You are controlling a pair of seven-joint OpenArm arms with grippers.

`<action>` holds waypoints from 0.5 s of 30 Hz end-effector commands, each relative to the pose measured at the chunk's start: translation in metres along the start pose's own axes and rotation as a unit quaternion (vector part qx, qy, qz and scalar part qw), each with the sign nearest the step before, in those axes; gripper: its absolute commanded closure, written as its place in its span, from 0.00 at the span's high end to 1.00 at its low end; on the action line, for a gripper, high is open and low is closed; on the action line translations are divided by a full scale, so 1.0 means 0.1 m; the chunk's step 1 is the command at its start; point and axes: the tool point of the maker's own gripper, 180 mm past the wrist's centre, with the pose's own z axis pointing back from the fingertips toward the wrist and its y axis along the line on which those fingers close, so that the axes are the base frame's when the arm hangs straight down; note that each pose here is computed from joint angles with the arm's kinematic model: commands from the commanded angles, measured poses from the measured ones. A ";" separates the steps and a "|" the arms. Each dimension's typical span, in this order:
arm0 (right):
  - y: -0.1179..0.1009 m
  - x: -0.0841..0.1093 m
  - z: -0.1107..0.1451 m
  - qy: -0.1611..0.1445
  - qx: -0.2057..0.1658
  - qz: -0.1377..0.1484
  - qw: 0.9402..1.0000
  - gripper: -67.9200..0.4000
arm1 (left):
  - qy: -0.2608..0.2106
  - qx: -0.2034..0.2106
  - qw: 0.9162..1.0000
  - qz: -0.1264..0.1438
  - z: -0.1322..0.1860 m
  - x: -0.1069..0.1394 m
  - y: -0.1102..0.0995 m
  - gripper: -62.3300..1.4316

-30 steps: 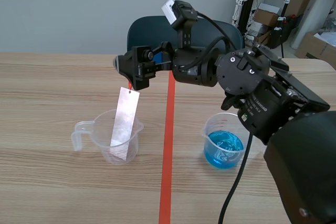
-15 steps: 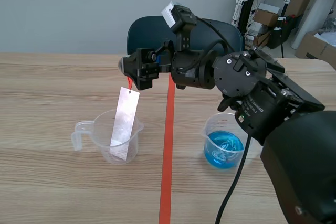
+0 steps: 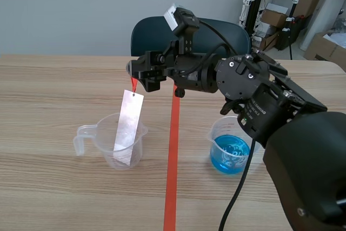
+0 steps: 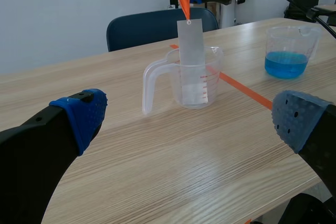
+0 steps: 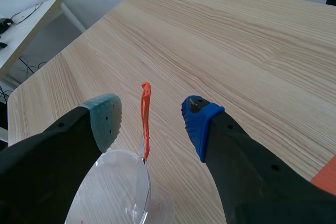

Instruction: Do the redox reaction experiment. lift the metal plate out of the left beaker

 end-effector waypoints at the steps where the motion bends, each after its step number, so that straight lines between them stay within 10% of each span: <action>1: 0.03 0.22 -0.03 -0.026 0.008 0.013 1.000 0.35 | -0.023 -0.003 1.000 -0.001 0.00 0.10 0.02 1.00; 10: 0.08 0.21 -0.02 -0.024 0.022 0.024 0.999 0.01 | -0.023 -0.004 1.000 -0.001 0.00 0.10 0.02 1.00; 15: 0.10 0.17 -0.02 -0.013 0.026 0.045 0.999 0.01 | -0.023 -0.004 1.000 -0.001 0.00 0.10 0.02 1.00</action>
